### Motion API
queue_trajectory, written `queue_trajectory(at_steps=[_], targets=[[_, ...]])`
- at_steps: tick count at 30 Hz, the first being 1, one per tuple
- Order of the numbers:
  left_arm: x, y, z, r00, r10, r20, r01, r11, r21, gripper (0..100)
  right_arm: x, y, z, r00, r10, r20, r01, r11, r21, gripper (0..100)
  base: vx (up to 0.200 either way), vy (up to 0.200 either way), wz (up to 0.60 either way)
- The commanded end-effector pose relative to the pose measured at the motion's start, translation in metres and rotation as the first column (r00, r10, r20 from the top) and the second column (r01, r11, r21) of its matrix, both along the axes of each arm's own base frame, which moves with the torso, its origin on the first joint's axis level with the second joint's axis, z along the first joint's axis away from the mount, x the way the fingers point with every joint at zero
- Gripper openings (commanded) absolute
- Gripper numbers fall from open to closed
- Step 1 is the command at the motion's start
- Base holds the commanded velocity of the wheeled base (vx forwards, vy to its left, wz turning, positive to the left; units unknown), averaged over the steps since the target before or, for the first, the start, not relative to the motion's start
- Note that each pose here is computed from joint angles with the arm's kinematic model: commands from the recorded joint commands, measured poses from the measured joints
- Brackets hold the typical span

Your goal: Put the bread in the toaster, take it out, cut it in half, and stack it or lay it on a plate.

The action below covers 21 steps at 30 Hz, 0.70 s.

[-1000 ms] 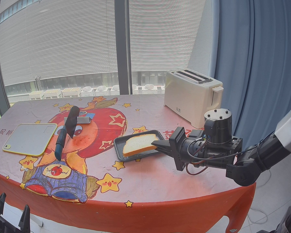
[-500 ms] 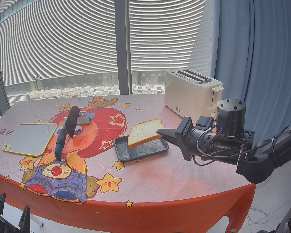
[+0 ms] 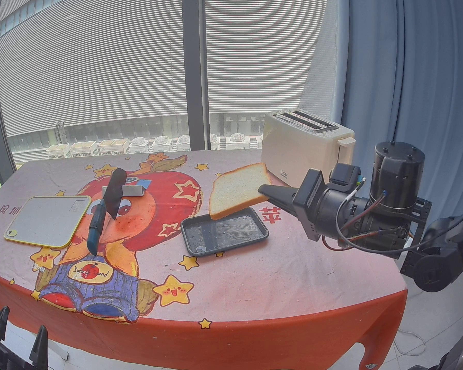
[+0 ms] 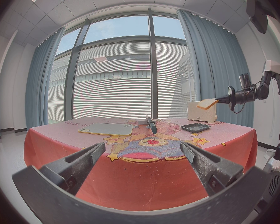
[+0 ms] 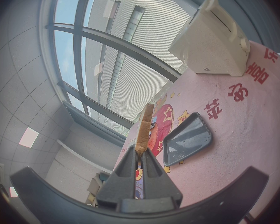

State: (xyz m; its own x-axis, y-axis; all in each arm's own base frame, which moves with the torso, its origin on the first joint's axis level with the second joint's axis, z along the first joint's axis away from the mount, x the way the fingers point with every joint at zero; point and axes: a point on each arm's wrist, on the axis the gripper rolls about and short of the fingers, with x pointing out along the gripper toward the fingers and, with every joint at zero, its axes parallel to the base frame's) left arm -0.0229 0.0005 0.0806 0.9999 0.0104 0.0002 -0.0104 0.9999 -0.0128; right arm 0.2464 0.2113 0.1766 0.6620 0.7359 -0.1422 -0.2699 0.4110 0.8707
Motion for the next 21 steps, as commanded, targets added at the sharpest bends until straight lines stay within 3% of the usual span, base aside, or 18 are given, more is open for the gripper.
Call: queue_trajectory(at_steps=[1, 10, 21], targets=[[0.000, 0.000, -0.005, 1.000, 0.000, -0.006, 0.000, 1.000, -0.001, 100, -0.008, -0.006, 0.014, 0.998, -0.005, 0.056, 0.004, 1.000, 0.006, 0, 0.000, 0.000, 0.00], [0.000, 0.000, -0.005, 1.000, 0.000, -0.006, 0.000, 1.000, 0.001, 100, -0.021, -0.017, 0.027, 0.988, 0.007, 0.156, -0.002, 0.999, -0.032, 0, 0.000, 0.000, 0.00], [0.000, 0.000, -0.005, 1.000, 0.000, -0.006, 0.000, 1.000, -0.001, 100, -0.026, -0.027, 0.033, 0.959, 0.024, 0.282, 0.013, 0.992, -0.126, 0, 0.000, 0.000, 0.00]])
